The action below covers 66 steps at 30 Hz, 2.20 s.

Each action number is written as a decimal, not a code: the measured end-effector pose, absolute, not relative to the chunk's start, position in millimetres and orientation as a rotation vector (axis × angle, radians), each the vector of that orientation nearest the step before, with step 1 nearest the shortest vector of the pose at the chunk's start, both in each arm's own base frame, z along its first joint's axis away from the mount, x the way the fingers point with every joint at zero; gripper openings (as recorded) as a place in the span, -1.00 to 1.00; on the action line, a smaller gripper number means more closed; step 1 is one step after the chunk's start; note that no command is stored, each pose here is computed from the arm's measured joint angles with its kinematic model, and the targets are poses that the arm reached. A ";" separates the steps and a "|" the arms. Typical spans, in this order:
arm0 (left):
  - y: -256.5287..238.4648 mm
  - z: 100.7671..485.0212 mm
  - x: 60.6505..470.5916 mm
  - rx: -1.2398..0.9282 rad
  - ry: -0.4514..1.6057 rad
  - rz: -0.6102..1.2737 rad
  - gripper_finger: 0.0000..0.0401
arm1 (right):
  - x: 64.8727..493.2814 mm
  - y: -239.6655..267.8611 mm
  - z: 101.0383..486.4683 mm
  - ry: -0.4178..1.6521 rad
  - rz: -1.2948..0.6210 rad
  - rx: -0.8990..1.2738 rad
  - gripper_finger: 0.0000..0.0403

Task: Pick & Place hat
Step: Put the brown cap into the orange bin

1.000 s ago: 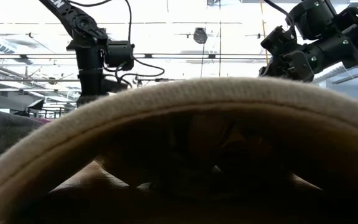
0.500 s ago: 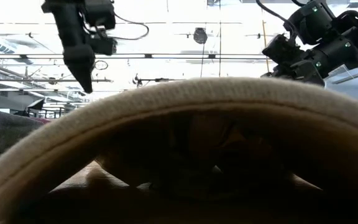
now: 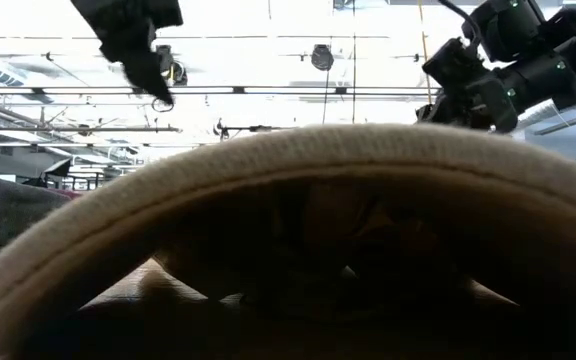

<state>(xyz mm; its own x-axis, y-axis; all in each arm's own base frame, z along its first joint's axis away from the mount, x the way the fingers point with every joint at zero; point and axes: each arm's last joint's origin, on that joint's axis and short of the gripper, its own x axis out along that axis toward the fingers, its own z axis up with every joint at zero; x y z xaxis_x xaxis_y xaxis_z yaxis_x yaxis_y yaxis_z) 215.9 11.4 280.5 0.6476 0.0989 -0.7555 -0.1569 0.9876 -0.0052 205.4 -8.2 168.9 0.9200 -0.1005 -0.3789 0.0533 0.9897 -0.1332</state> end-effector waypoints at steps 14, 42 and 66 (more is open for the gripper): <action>-19.6 227.1 293.5 -0.018 0.593 -0.242 0.18 | 206.4 -8.1 171.4 0.360 -0.112 0.036 -0.62; -33.3 187.3 329.6 0.045 0.551 -0.325 0.18 | 203.6 -26.5 169.2 0.362 -0.340 0.143 -0.62; -84.4 206.7 330.1 -0.096 0.343 -0.070 0.18 | 203.4 7.1 164.0 0.438 -0.070 0.257 -0.62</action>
<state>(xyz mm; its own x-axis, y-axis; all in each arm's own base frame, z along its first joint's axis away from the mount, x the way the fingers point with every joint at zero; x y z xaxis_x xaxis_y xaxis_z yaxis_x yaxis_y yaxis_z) 330.1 -84.4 206.7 0.9395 -0.0843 -0.3320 0.0519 0.9931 -0.1053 203.4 7.1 164.0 0.9040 -0.0116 -0.4275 0.1216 0.9653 0.2310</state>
